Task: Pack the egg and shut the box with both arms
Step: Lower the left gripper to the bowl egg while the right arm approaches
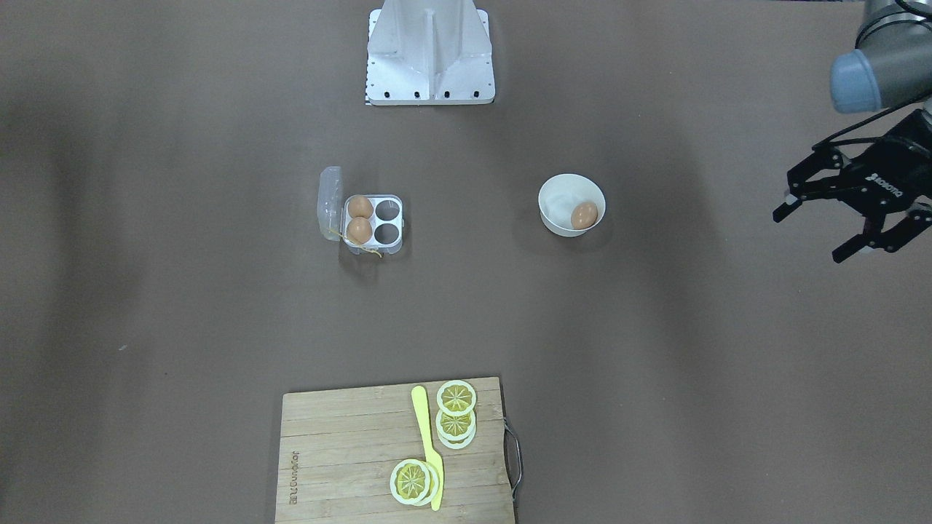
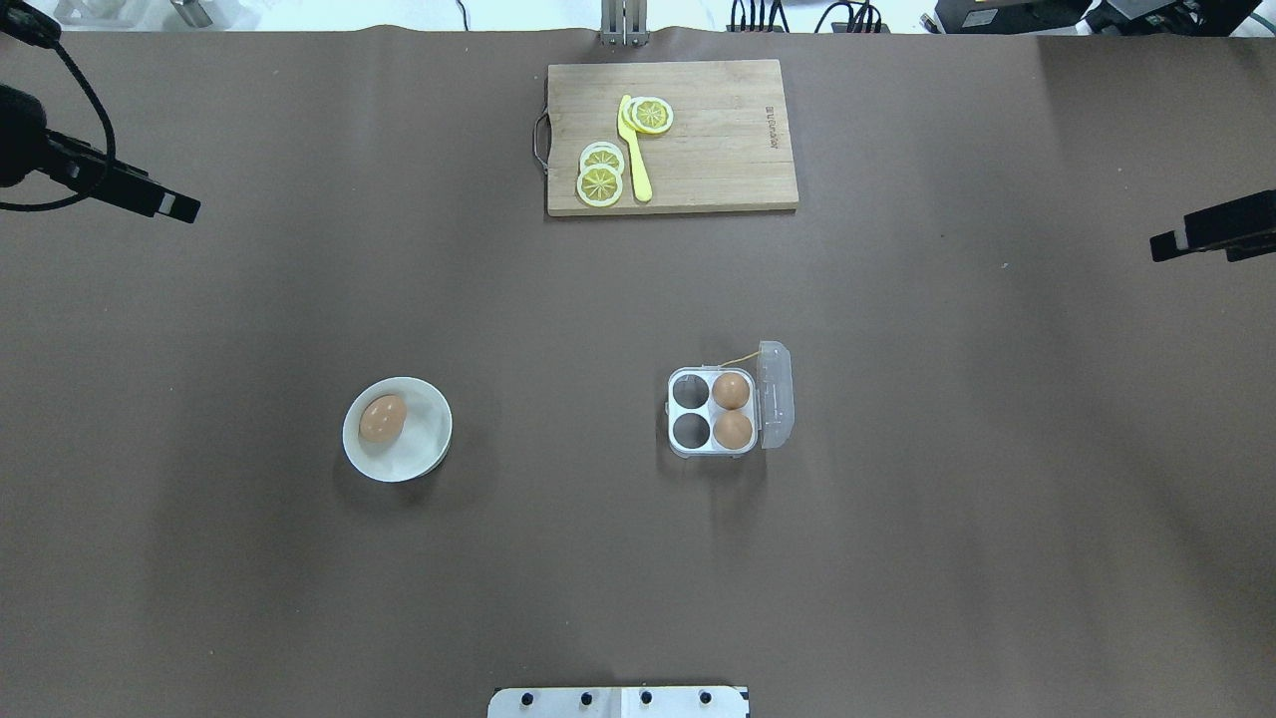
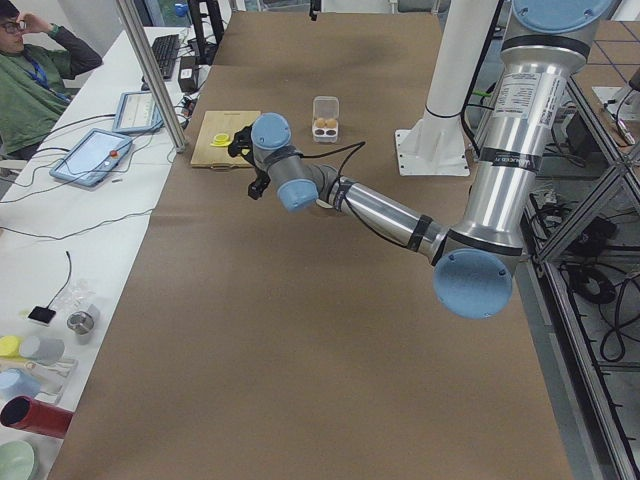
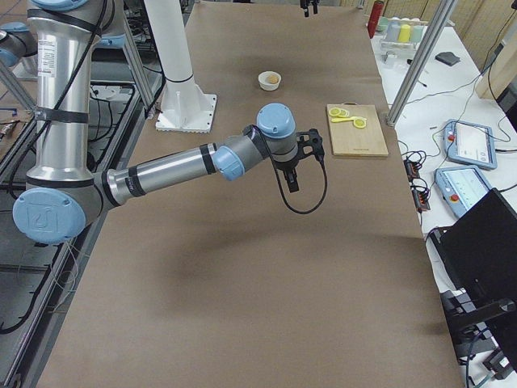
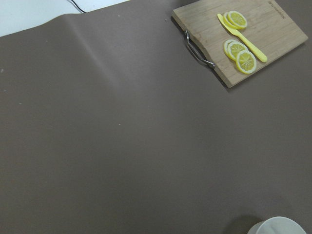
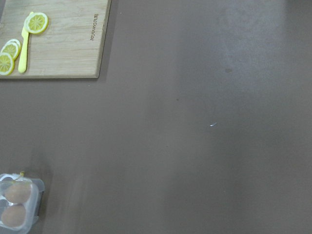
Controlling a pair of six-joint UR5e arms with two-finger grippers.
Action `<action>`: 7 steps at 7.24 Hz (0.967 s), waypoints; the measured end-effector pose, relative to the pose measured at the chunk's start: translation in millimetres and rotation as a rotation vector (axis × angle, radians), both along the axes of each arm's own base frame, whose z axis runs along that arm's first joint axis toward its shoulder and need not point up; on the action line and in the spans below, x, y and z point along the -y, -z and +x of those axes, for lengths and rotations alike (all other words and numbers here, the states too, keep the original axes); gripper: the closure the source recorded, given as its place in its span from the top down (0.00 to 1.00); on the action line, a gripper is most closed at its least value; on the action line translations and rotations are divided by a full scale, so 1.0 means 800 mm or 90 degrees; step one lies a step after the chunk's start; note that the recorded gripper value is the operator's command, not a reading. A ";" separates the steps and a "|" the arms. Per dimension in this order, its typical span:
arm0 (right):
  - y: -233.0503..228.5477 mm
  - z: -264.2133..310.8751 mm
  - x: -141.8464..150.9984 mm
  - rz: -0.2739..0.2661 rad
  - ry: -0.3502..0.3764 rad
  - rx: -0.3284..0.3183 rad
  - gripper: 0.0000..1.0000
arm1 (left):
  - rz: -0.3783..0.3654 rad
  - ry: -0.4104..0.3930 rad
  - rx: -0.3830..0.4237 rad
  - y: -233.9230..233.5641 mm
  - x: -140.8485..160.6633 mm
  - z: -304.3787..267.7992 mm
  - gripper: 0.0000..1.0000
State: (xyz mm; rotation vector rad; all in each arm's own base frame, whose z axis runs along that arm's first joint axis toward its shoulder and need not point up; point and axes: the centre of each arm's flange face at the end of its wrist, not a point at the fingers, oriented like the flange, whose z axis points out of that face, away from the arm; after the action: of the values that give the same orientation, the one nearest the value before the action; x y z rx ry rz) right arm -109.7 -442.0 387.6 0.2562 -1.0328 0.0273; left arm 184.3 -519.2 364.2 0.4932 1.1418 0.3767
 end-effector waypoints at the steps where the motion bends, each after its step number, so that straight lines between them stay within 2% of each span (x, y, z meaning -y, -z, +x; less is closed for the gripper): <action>1: 0.022 -0.044 -0.006 -0.027 -0.028 -0.003 0.94 | -0.014 -0.002 -0.002 0.014 -0.018 0.036 0.97; 2: 0.037 -0.086 -0.011 -0.045 -0.052 -0.008 0.83 | -0.027 0.003 0.003 0.024 -0.038 0.079 0.97; 3: 0.046 -0.124 -0.018 -0.061 -0.071 -0.013 0.81 | -0.044 0.002 0.009 0.027 -0.059 0.122 0.97; 4: 0.053 -0.157 -0.026 -0.074 -0.089 -0.014 0.82 | -0.069 -0.005 0.011 0.027 -0.079 0.157 0.97; 6: 0.070 -0.199 -0.037 -0.079 -0.099 -0.005 0.84 | -0.130 -0.028 0.015 0.022 -0.121 0.216 0.96; 7: 0.074 -0.207 -0.040 -0.077 -0.096 -0.001 0.84 | -0.151 -0.013 0.023 0.020 -0.141 0.246 0.96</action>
State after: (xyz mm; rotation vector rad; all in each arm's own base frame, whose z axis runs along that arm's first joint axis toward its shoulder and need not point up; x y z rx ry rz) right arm -275.2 -409.8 328.5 0.2230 -1.0047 0.2260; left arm 381.2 -406.0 348.5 0.2654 1.1402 0.2625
